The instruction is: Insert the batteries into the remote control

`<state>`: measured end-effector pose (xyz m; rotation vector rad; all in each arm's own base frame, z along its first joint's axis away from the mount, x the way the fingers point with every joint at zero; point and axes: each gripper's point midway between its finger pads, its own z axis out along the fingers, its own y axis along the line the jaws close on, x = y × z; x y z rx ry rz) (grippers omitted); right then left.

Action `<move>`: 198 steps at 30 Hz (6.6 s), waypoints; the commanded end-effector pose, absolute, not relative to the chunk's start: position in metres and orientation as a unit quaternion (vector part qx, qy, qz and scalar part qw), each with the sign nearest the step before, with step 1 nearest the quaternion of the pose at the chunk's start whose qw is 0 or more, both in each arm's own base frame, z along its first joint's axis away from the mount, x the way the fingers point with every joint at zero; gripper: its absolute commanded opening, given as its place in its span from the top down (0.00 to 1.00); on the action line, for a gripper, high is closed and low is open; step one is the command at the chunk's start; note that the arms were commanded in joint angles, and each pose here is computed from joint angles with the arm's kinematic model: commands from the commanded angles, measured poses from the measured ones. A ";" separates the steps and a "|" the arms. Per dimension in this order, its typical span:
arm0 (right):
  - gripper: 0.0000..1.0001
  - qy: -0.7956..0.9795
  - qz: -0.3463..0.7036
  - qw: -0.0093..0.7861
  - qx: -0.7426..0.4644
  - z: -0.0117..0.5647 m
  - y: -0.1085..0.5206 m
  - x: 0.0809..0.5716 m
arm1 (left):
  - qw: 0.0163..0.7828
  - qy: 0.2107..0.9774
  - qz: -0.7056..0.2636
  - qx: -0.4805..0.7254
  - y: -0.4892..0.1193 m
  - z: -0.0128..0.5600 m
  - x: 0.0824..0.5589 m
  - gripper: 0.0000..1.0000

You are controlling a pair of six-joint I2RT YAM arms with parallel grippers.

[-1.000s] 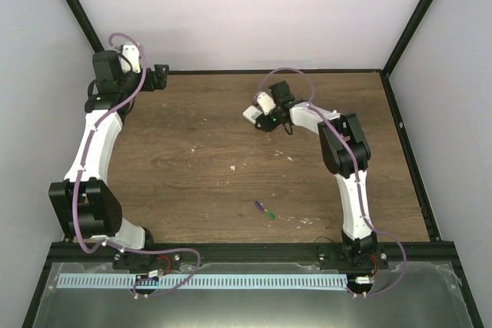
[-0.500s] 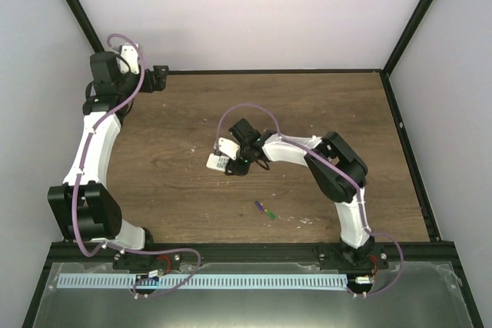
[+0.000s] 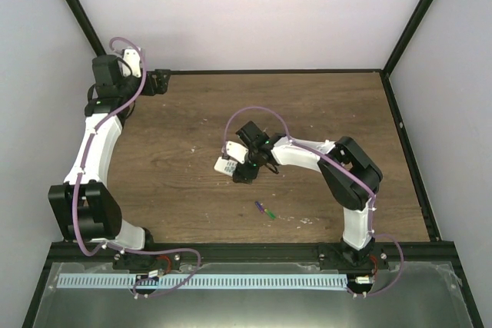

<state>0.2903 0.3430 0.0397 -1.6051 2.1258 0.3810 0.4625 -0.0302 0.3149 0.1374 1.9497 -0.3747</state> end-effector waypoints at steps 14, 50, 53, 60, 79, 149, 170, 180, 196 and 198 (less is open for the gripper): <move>0.15 0.806 0.047 0.199 -0.556 0.017 0.298 0.311 | 0.567 0.806 -0.156 0.065 -0.025 0.334 0.469 0.00; 0.08 0.882 0.012 0.363 -0.300 0.150 0.226 0.424 | 0.390 0.885 -0.227 0.116 -0.132 0.207 0.393 0.00; 0.04 0.889 -0.033 0.380 -0.254 0.164 0.205 0.433 | 0.360 0.898 -0.215 0.137 -0.155 0.191 0.391 0.00; 0.00 0.910 -0.039 0.391 -0.130 0.185 0.154 0.443 | 0.248 0.930 -0.210 0.170 -0.197 0.140 0.386 0.00; 0.00 0.921 -0.056 0.374 -0.090 0.180 0.110 0.434 | 0.070 0.949 -0.131 0.277 -0.252 0.057 0.360 0.00; 0.22 0.817 0.436 0.279 -0.255 0.214 0.304 0.381 | 0.308 0.884 -0.351 0.005 -0.264 0.224 0.455 0.62; 0.44 0.831 0.419 0.249 -0.268 0.192 0.322 0.388 | 0.340 0.884 -0.320 0.005 -0.263 0.234 0.458 0.72; 0.60 0.830 0.421 0.245 -0.271 0.190 0.324 0.389 | 0.345 0.882 -0.321 -0.001 -0.262 0.236 0.459 0.73; 0.77 0.823 0.435 0.253 -0.265 0.197 0.331 0.398 | 0.346 0.882 -0.319 0.001 -0.266 0.233 0.458 0.72; 0.80 0.823 0.435 0.252 -0.264 0.196 0.331 0.398 | 0.347 0.881 -0.321 0.001 -0.266 0.234 0.458 0.70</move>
